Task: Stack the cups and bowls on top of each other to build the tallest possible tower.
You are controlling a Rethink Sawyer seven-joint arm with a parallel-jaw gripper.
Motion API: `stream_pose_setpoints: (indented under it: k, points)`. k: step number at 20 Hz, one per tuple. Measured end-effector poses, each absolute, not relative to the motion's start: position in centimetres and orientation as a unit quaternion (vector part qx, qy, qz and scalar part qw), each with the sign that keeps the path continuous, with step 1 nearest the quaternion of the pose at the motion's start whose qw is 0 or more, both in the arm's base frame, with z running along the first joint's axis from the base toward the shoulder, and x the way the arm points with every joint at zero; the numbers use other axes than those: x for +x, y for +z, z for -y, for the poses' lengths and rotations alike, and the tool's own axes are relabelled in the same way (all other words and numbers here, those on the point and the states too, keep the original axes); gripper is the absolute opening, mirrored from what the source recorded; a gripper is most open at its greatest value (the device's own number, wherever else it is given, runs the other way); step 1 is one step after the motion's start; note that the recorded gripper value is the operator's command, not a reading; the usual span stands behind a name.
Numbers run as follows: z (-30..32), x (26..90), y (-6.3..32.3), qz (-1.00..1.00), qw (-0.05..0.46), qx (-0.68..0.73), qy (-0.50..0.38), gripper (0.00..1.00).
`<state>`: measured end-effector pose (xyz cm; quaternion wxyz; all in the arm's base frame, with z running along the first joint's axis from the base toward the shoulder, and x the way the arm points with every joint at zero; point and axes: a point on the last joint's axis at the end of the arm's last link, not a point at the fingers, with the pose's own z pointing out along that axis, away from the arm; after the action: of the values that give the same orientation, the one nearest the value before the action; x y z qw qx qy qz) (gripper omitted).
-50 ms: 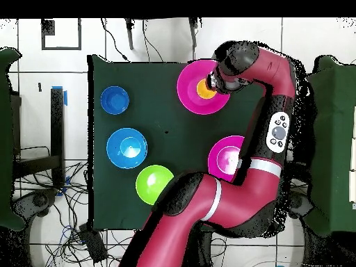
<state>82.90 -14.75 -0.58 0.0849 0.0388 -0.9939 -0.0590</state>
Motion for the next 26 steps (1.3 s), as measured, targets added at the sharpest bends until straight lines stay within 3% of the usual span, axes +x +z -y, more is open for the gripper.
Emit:
stream_pose_setpoints:
  k: [26]
  points:
    - [14.62,82.48,-0.62,0.993,0.093,0.040,-0.064,0.00]
